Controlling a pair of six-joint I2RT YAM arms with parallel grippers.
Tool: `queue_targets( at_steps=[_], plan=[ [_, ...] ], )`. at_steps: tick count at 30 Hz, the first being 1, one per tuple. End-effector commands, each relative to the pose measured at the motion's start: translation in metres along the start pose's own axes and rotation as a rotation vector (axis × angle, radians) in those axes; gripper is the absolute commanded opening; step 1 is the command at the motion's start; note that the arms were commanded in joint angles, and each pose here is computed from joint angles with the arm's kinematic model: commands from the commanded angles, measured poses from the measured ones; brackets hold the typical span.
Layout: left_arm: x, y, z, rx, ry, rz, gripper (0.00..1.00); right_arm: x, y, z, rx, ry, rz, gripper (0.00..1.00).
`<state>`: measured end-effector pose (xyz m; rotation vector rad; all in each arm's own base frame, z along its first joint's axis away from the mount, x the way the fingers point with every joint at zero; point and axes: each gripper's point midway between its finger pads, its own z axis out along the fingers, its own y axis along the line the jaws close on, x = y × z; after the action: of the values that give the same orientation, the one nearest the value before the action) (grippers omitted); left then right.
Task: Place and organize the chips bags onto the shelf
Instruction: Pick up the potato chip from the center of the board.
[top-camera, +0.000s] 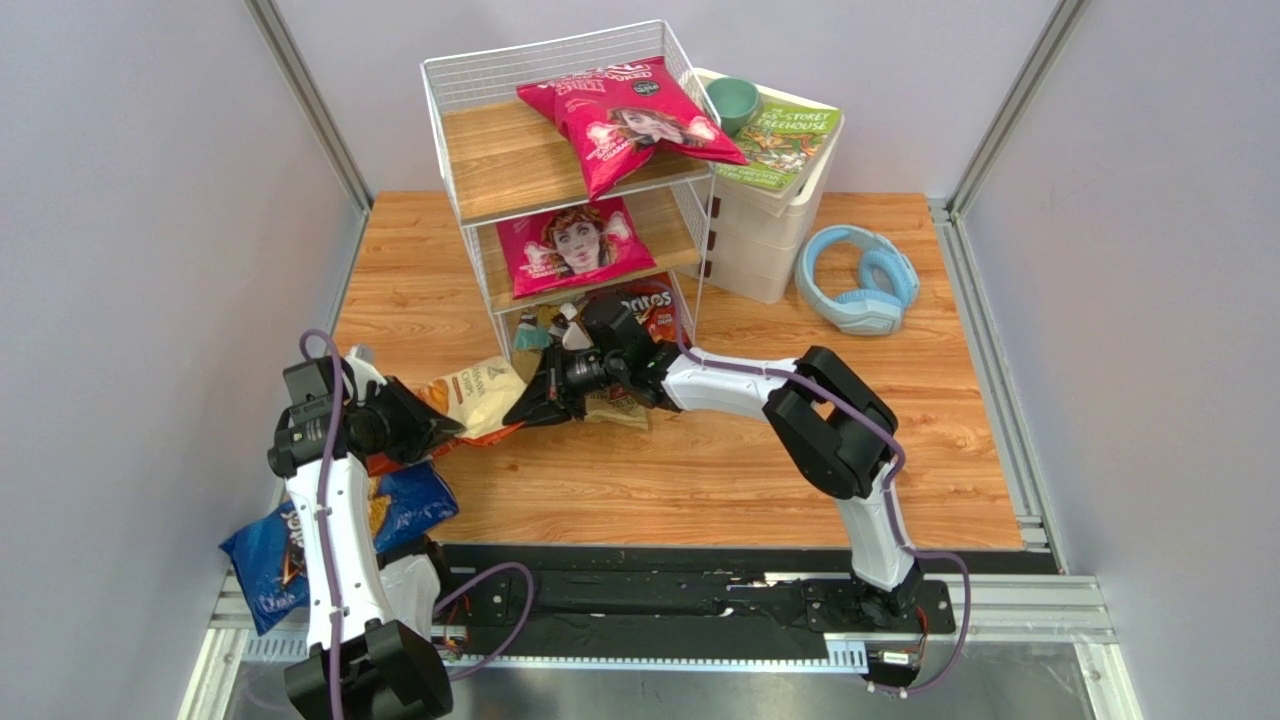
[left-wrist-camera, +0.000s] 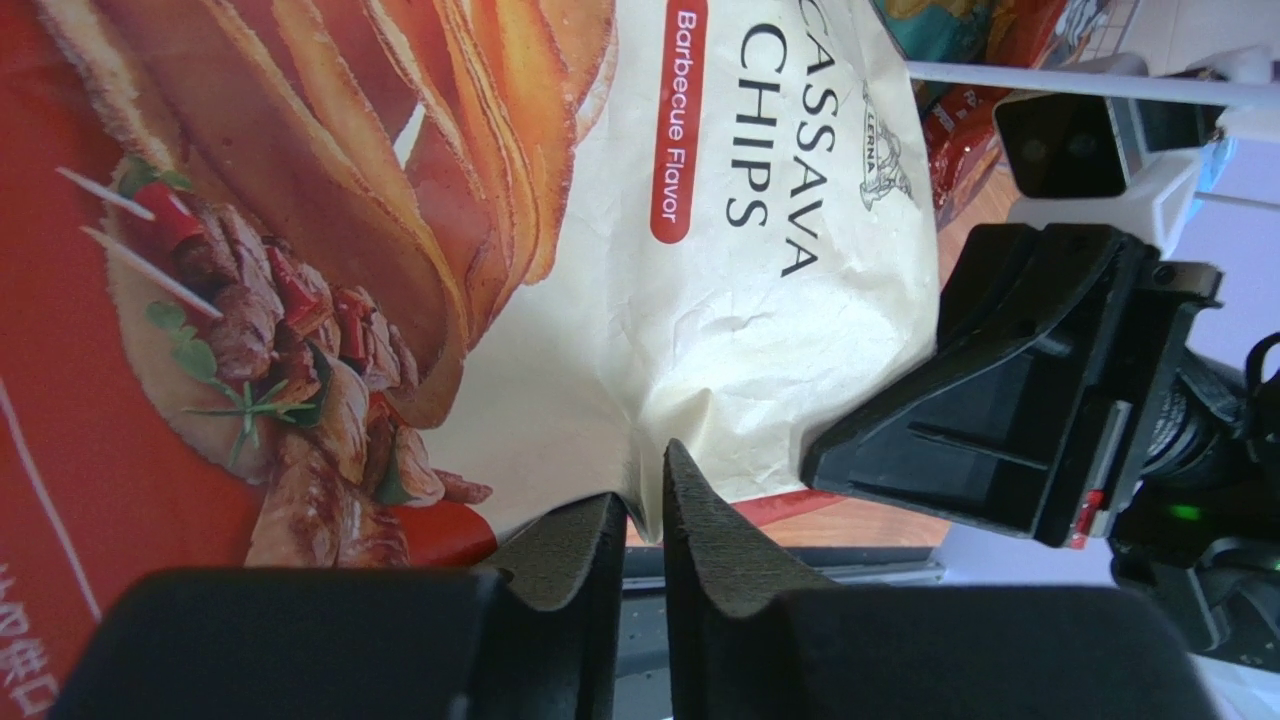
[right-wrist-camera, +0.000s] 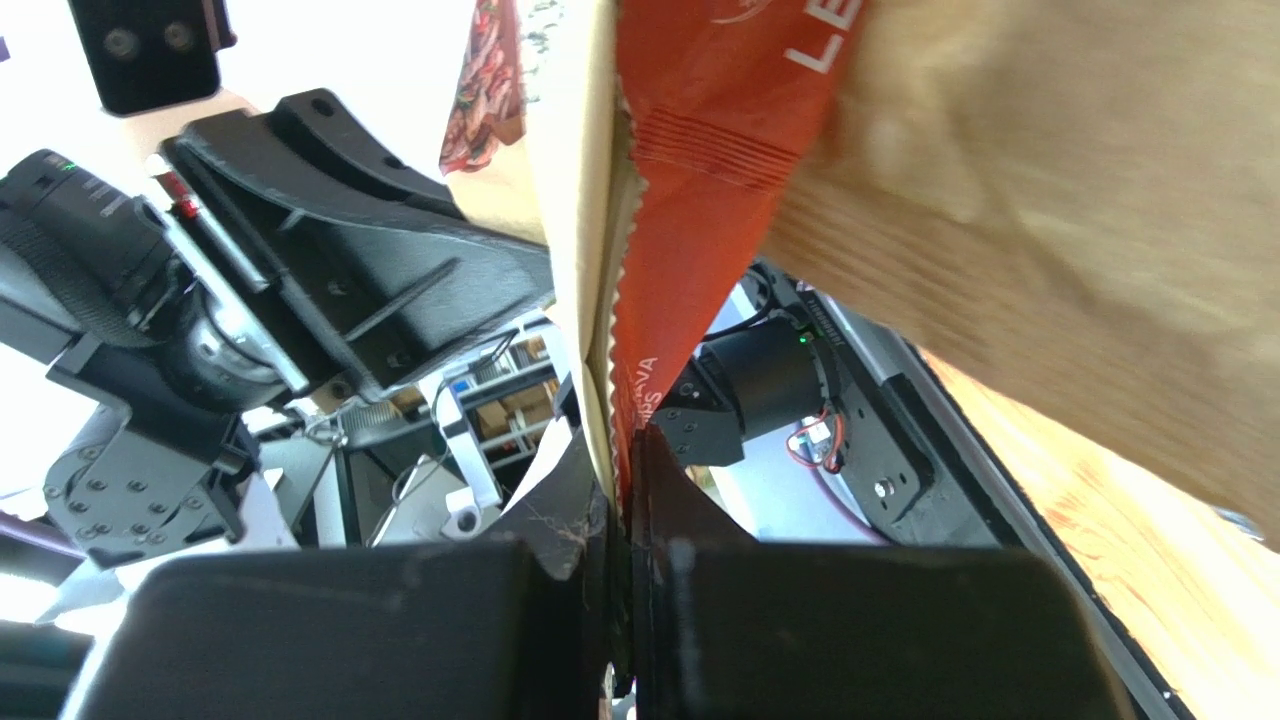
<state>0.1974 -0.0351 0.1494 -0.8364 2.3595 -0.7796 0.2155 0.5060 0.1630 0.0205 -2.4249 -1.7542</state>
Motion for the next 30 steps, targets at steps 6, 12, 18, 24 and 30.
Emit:
queue_targets(
  at_steps=[6, 12, 18, 24, 30],
  plan=[
    [-0.057, -0.019, -0.008, -0.02, -0.168, 0.004, 0.34, 0.025, 0.031, 0.002, -0.046, 0.004, 0.04, 0.0],
    [-0.069, -0.015, -0.002, -0.046, -0.197, -0.045, 0.47, 0.032, 0.05, 0.015, -0.093, 0.031, 0.133, 0.0],
    [-0.079, -0.017, -0.001, -0.046, -0.24, -0.121, 0.58, 0.031, 0.079, 0.019, -0.182, 0.016, 0.26, 0.0],
    [-0.093, -0.021, -0.005, -0.033, -0.32, -0.167, 0.55, 0.036, 0.095, 0.024, -0.243, -0.006, 0.371, 0.0],
    [-0.105, -0.023, -0.018, -0.059, -0.396, -0.152, 0.14, 0.042, 0.12, 0.034, -0.332, 0.032, 0.425, 0.0]
  ],
)
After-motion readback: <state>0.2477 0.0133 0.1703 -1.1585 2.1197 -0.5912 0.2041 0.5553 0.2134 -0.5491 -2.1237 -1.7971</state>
